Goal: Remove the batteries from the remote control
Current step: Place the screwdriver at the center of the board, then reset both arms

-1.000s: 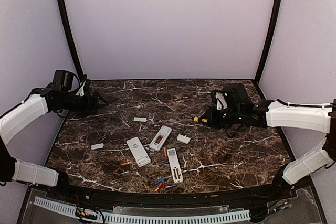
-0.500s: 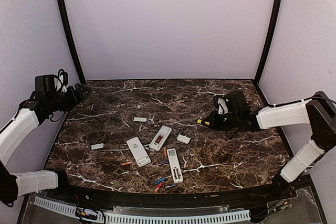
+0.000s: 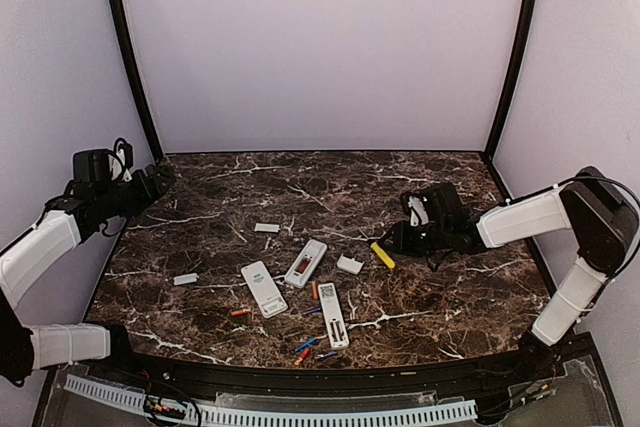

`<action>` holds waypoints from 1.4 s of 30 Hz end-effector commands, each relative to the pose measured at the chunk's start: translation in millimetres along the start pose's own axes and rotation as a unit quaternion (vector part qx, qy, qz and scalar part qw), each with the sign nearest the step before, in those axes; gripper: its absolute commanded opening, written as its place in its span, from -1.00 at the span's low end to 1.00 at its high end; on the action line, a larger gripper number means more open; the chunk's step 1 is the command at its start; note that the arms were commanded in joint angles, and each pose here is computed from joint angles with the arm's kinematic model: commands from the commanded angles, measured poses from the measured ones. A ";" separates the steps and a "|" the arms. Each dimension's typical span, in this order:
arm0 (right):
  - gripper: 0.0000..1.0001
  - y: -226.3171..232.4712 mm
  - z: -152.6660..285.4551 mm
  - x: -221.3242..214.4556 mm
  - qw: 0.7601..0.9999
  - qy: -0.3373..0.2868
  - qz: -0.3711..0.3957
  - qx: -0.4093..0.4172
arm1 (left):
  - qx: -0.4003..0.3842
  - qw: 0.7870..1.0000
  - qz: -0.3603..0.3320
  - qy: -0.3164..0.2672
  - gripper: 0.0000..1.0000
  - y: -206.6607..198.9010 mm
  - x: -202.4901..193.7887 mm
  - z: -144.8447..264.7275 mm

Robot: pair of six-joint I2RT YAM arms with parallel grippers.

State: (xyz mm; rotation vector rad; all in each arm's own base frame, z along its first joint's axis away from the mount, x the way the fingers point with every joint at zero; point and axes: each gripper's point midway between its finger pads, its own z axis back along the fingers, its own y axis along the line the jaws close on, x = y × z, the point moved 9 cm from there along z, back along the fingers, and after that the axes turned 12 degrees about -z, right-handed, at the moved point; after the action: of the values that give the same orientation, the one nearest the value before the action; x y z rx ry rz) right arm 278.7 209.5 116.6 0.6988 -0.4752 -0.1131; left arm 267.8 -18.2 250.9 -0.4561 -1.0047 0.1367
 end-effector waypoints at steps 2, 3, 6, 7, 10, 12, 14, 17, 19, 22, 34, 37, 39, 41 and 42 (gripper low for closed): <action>-0.15 -3.8 -2.0 -0.9 1.000 0.004 0.007 -0.009 | 0.006 0.999 -0.020 -0.027 0.56 -1.6 4.0 7.3; -0.13 -3.4 -1.1 -0.2 1.000 0.002 0.008 -0.009 | 0.007 0.999 -0.021 -0.027 0.56 -1.5 4.1 7.7; -0.07 -1.2 2.8 1.4 1.000 -0.003 0.015 -0.011 | 0.012 0.999 -0.021 -0.030 0.57 -0.4 2.8 8.1; -0.05 -0.3 4.9 2.4 1.000 -0.005 0.018 -0.012 | 0.011 0.999 -0.022 -0.033 0.57 -0.6 3.2 8.2; 0.05 4.1 13.0 6.4 0.999 -0.016 0.029 -0.019 | 0.003 0.999 -0.028 -0.038 0.58 -1.9 2.8 8.7; 0.18 8.3 18.7 12.3 0.998 -0.031 0.041 -0.026 | 0.005 0.998 -0.032 -0.045 0.59 -1.1 3.7 8.3; 0.39 13.4 22.5 20.6 0.997 -0.048 0.055 -0.033 | 0.009 0.998 -0.035 -0.054 0.62 0.6 5.3 5.8; 0.67 23.1 25.0 39.8 0.994 -0.074 0.077 -0.035 | -0.001 0.995 -0.044 -0.084 0.63 0.9 12.4 -1.7; 0.76 21.8 25.3 55.3 0.992 -0.088 0.080 -0.044 | -0.005 0.994 -0.050 -0.096 0.67 4.1 13.8 -11.7; 0.80 13.3 27.6 78.9 0.990 -0.107 0.081 -0.053 | 0.007 0.994 -0.067 -0.089 0.68 12.3 18.1 -33.0; 0.81 -67.8 105.8 139.0 0.966 -0.234 0.049 -0.100 | 0.101 0.966 -0.114 -0.207 0.74 84.6 37.0 -27.9; 0.81 -76.4 129.8 140.7 0.952 -0.286 0.050 -0.092 | 0.104 0.960 -0.129 -0.224 0.75 94.1 24.2 -25.1; 0.81 -78.1 140.2 138.5 0.942 -0.314 0.062 -0.104 | 0.100 0.958 -0.146 -0.224 0.75 93.6 21.3 -25.4; 0.81 -77.9 149.9 134.0 0.932 -0.339 0.076 -0.101 | 0.095 0.960 -0.156 -0.212 0.75 93.0 16.1 -27.8; 0.81 -77.7 154.2 132.0 0.926 -0.353 0.086 -0.103 | 0.088 0.960 -0.164 -0.207 0.75 90.8 12.1 -29.6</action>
State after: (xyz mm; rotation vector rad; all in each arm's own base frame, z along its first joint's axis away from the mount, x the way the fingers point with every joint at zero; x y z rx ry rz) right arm 338.7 29.4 201.7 0.4099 -1.0218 -0.3049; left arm 309.3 66.1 203.1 -0.1045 -1.3834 0.1376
